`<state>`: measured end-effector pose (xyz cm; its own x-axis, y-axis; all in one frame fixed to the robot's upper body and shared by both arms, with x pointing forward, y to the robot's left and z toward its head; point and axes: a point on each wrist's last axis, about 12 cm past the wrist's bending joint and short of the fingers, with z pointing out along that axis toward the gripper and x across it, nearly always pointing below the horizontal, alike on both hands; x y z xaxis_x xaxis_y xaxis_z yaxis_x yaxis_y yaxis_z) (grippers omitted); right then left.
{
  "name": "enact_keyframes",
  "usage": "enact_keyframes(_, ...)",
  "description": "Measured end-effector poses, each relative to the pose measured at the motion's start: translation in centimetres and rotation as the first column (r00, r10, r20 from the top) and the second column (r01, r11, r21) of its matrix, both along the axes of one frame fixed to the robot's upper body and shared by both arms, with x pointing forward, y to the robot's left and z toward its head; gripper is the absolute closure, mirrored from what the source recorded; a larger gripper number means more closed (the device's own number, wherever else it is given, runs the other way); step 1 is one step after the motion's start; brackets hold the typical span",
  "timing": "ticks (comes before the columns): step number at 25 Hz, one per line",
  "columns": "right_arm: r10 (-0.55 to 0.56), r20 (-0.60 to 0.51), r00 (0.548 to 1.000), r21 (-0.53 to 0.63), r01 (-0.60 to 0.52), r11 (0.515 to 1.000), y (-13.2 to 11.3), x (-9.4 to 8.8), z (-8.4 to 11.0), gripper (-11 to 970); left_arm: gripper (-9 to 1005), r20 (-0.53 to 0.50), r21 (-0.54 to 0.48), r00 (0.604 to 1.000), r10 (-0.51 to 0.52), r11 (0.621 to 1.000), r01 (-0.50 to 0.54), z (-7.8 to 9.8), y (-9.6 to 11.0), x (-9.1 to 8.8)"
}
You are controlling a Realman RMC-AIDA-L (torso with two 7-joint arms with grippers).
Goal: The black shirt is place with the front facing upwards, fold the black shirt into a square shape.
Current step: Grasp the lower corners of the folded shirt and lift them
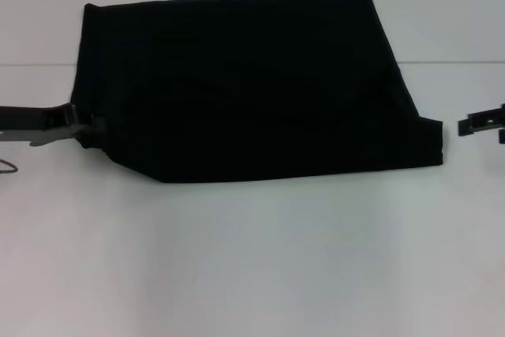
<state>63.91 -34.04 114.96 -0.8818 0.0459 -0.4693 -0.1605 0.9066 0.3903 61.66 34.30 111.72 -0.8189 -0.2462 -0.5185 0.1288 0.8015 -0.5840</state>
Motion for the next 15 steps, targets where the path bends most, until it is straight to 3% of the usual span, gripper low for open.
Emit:
enact_keyframes(7, 0.0, 0.084, 0.996, -0.076, 0.006, 0.997, 3.7, 1.3, -2.0, 39, 921, -0.001, -0.007, 1.0, 0.005, 1.0, -0.005, -0.1, 0.0, -0.1)
enact_keyframes(15, -0.005, 0.138, 0.99, -0.136, 0.023, 0.99, 5.7, 2.5, -3.5, 55, 921, -0.003, -0.011, 1.0, 0.003, 1.0, -0.003, -0.2, -0.1, -0.1)
